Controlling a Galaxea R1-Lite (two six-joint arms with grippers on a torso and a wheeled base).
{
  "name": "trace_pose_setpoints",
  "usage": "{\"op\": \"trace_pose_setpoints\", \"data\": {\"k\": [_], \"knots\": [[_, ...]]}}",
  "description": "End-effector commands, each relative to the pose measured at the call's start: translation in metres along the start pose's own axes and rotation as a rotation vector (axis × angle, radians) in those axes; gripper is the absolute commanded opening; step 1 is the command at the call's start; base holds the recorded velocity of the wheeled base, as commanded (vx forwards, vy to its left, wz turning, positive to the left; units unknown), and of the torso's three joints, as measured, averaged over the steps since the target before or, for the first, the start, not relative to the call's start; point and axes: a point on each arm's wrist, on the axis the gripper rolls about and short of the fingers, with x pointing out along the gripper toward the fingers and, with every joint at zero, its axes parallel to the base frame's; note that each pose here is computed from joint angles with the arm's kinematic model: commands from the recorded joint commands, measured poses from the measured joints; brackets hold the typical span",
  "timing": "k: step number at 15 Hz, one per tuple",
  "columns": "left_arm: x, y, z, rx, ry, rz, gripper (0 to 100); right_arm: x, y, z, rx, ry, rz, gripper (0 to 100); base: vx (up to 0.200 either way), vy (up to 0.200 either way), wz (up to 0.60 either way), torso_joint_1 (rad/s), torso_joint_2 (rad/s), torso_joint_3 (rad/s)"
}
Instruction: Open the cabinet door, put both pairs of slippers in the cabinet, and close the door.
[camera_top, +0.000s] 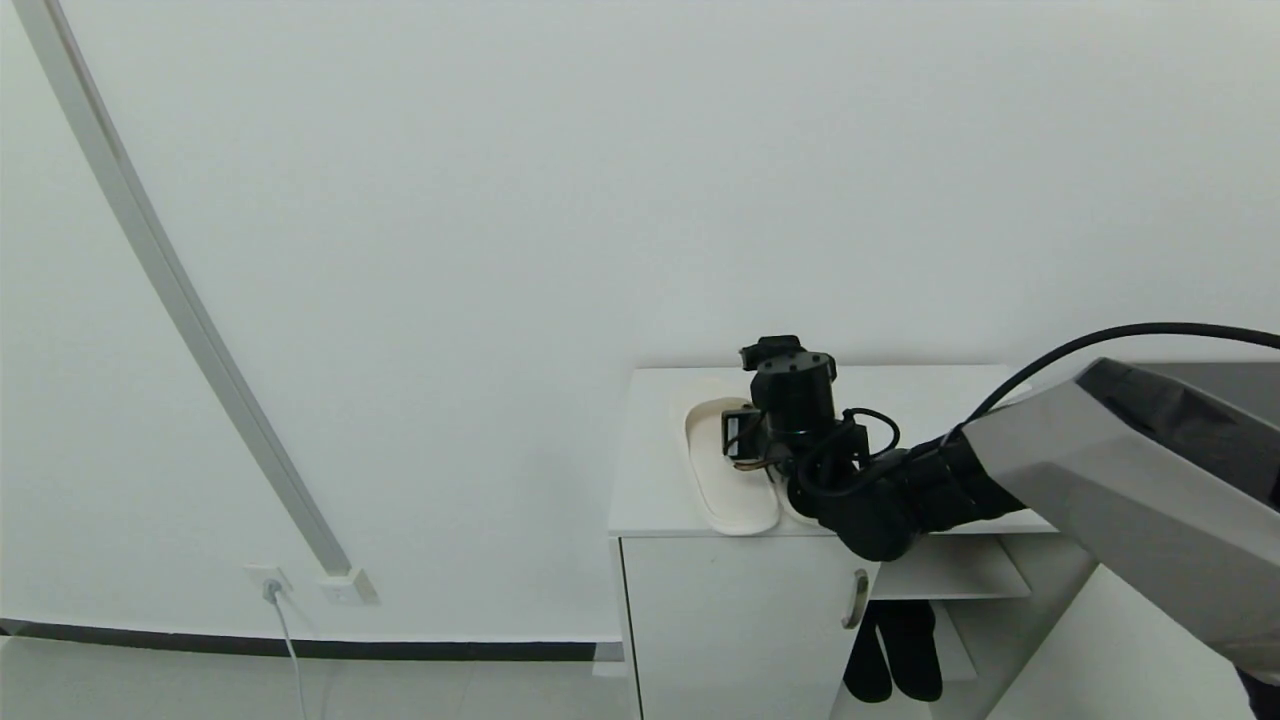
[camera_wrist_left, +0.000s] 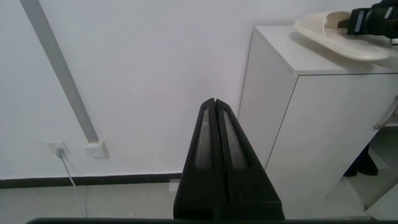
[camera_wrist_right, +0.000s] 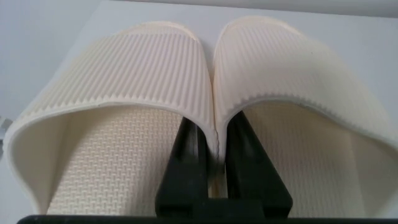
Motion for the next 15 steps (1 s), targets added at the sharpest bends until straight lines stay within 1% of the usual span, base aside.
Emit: {"op": "trace_pose_setpoints", "data": {"k": [1,3,4,5,7,11,15], "knots": [[0.0,0.0,0.0,0.0,0.001,0.001,0,-0.028,-0.001,0.022,0.013,-0.029,0.028,0,0.0,0.0,0.0,0.0,0.0,0.0],[0.0,0.0,0.0,0.0,0.001,-0.001,0,-0.051,-0.006,0.03,0.016,-0.036,0.052,0,0.0,0.0,0.0,0.0,0.0,0.0],[0.0,0.0,0.0,0.003,0.001,0.001,0,-0.072,-0.011,0.033,0.018,-0.04,0.094,0,0.0,0.0,0.0,0.0,0.0,0.0],[0.0,0.0,0.0,0.003,0.001,-0.001,0,-0.083,-0.015,0.035,0.02,-0.042,0.115,0,0.0,0.0,0.0,0.0,0.0,0.0],[0.0,0.0,0.0,0.0,0.001,0.004,0,-0.115,-0.024,0.037,0.01,-0.022,0.17,0,0.0,0.0,0.0,0.0,0.0,0.0],[0.0,0.0,0.0,0.0,0.001,0.009,0,-0.168,-0.04,0.019,-0.03,0.044,0.311,0,0.0,0.0,0.0,0.0,0.0,0.0],[0.0,0.0,0.0,0.0,0.001,0.005,0,-0.187,-0.064,0.008,-0.031,0.08,0.405,0,0.0,0.0,0.0,0.0,0.0,0.0]]}}
